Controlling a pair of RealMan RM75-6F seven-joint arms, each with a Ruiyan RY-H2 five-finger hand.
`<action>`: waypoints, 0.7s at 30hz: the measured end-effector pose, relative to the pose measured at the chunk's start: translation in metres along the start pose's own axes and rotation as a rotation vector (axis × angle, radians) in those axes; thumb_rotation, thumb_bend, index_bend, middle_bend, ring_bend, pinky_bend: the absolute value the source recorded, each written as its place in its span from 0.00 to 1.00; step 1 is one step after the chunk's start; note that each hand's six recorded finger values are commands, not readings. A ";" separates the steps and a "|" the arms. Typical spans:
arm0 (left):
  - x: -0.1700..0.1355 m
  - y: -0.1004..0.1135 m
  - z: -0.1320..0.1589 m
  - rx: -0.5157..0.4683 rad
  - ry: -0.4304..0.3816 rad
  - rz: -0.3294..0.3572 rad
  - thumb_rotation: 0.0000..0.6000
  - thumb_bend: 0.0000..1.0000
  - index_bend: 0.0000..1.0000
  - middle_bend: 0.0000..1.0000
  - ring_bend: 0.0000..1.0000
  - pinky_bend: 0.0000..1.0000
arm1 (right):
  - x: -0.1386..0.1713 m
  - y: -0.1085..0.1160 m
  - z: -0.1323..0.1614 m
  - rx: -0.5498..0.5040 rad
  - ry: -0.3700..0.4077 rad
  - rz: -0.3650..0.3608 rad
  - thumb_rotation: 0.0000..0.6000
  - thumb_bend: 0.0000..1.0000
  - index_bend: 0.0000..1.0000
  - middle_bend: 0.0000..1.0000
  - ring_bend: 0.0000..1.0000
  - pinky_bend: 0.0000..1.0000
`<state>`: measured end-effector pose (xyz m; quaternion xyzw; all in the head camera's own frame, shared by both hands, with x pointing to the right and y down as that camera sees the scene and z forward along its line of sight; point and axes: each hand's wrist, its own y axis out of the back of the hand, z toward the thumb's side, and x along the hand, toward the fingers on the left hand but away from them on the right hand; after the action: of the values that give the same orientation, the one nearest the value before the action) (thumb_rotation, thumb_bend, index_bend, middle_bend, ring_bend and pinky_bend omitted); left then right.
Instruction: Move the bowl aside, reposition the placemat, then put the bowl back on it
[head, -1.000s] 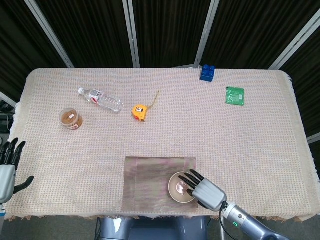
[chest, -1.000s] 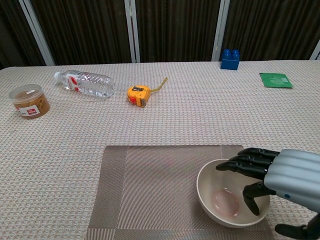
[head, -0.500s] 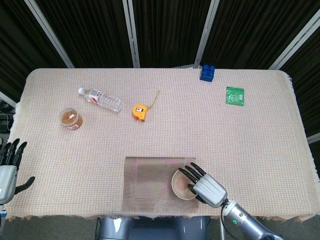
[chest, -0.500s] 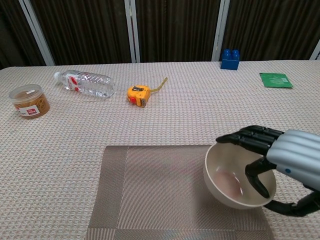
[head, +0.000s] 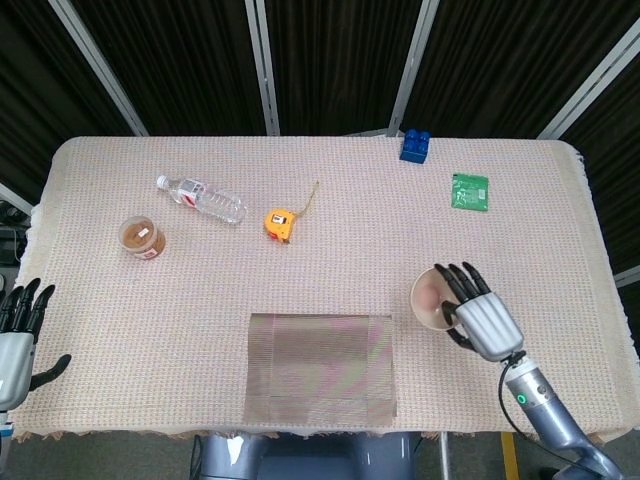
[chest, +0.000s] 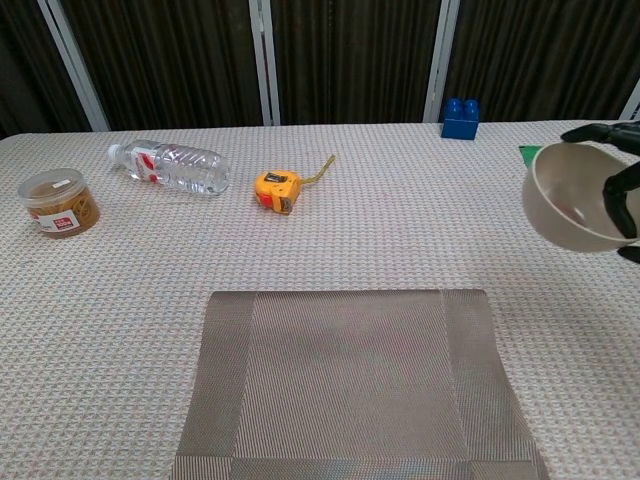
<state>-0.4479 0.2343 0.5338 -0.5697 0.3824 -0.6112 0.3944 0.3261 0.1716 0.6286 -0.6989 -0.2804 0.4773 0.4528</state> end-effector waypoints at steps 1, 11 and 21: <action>0.000 0.000 0.000 0.000 -0.001 -0.001 1.00 0.20 0.00 0.00 0.00 0.00 | -0.001 -0.001 -0.007 0.005 -0.019 0.008 1.00 0.26 0.65 0.00 0.00 0.00; 0.001 -0.001 0.000 0.000 -0.002 -0.004 1.00 0.20 0.00 0.00 0.00 0.00 | -0.013 -0.033 -0.088 0.025 -0.247 0.176 1.00 0.26 0.65 0.00 0.00 0.00; 0.000 -0.002 0.001 -0.003 -0.013 -0.015 1.00 0.20 0.00 0.00 0.00 0.00 | -0.009 -0.052 -0.099 0.016 -0.259 0.208 1.00 0.11 0.00 0.00 0.00 0.00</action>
<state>-0.4471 0.2351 0.5361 -0.5772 0.3766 -0.6097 0.3915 0.4158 0.1504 0.6930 -0.6530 -0.2590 0.6100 0.3665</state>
